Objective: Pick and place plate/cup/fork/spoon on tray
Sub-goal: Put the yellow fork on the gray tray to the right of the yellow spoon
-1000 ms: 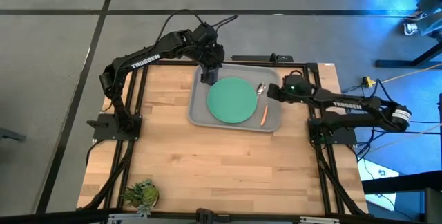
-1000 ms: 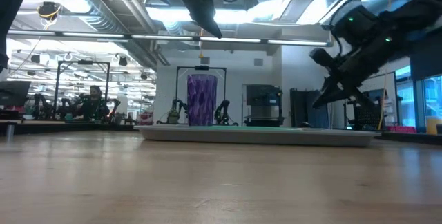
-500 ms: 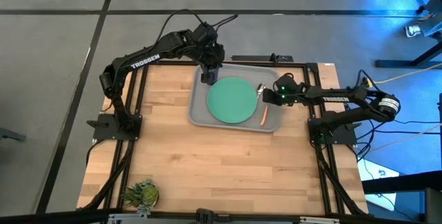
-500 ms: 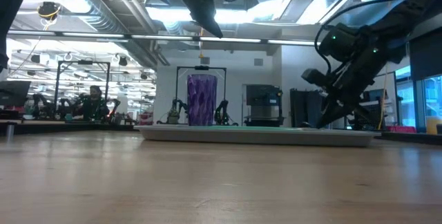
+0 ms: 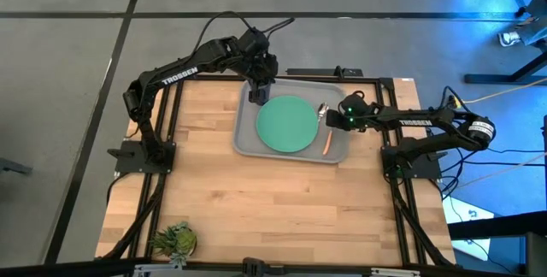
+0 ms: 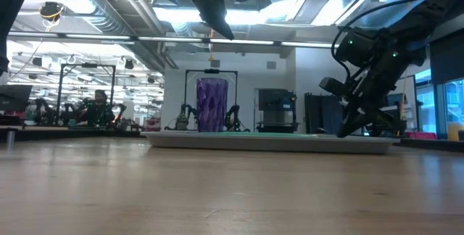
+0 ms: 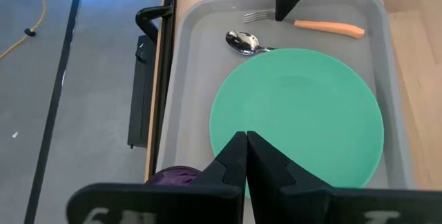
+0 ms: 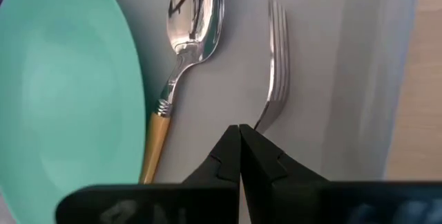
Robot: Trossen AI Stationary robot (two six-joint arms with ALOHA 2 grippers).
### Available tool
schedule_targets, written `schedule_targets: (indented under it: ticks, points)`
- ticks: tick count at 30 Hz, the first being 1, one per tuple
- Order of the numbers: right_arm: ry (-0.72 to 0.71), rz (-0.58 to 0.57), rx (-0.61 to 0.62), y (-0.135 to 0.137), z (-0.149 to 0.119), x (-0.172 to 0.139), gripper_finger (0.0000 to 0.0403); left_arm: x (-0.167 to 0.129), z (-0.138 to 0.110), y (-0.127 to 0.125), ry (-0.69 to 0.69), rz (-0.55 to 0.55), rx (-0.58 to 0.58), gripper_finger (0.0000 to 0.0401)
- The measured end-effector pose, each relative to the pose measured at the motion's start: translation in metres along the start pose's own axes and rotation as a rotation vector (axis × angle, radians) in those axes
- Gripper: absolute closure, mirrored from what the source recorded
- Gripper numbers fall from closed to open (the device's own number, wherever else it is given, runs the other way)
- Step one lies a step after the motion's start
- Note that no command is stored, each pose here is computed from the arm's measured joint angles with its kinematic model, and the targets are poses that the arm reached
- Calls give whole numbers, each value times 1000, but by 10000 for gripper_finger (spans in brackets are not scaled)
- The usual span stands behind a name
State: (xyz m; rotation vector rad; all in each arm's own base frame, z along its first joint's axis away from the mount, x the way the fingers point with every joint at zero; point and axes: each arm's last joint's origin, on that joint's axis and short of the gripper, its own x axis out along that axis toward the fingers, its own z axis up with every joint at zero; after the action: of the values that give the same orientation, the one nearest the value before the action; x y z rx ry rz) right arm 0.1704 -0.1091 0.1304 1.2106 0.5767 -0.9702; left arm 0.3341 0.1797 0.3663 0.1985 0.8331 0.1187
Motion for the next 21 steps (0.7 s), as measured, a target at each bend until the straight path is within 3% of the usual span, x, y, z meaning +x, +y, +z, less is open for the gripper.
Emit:
schedule_targets:
  ticks: [8, 13, 18, 21]
  points:
    - [-13, -7, 0, 0, 0, 0, 397, 0, 0, 0, 1, 0, 0, 401]
    - [33, 63, -10, 5, -1, -3, 397, 0, 0, 0, 1, 0, 0, 401]
    - [48, 115, -150, 12, -8, -10, 396, 0, 0, 0, 4, 8, 0, 401]
    - [55, 113, -127, 12, -11, -13, 396, 0, -1, 1, 13, 23, 0, 401]
